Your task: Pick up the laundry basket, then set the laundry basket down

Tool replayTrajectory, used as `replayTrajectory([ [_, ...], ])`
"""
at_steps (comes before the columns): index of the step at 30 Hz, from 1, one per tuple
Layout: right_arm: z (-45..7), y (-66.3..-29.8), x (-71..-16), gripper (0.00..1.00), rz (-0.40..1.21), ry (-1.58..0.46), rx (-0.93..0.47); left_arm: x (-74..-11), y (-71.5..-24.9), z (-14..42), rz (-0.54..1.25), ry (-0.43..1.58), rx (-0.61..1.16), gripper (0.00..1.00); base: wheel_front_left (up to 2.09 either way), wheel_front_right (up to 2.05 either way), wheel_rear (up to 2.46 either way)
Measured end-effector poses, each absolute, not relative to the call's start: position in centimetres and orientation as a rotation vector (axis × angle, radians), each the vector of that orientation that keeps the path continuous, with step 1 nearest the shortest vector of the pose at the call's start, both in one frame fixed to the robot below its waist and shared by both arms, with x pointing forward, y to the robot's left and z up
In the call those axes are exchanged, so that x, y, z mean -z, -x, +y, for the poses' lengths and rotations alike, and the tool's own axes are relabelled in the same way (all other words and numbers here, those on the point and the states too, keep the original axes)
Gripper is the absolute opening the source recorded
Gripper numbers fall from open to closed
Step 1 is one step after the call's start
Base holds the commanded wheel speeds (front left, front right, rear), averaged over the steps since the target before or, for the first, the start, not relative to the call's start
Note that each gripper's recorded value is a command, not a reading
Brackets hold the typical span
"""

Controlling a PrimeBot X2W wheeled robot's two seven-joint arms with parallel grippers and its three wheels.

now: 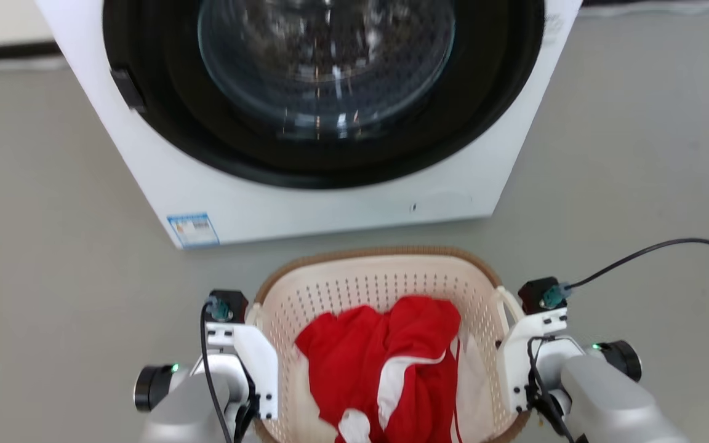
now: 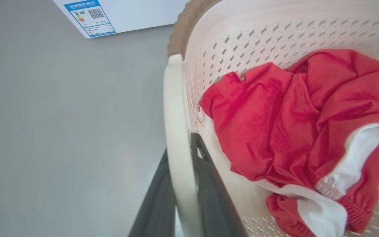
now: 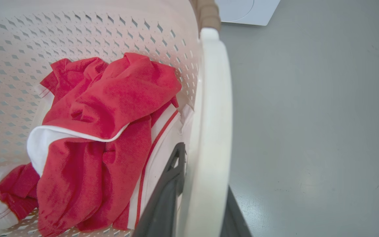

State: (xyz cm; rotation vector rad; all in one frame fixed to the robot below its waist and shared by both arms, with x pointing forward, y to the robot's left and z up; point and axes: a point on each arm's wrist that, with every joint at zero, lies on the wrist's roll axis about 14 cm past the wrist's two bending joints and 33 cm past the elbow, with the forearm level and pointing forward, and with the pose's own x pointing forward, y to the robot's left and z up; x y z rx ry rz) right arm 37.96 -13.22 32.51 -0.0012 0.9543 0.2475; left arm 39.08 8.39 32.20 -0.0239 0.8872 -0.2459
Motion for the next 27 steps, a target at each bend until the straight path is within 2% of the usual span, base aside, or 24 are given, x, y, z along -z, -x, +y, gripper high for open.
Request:
replayTrajectory([
  [11,-13.0,-36.4,-36.1,0.0,0.89,0.032,-0.262,-35.4,-37.4,8.2,0.82,0.021,0.254,0.0,0.0,0.0,0.0],
  [27,-12.3,-36.3,-36.8,0.0,0.882,0.043,-0.283,-35.5,-36.5,9.0,0.83,0.037,0.229,0.0,0.0,0.0,0.0],
])
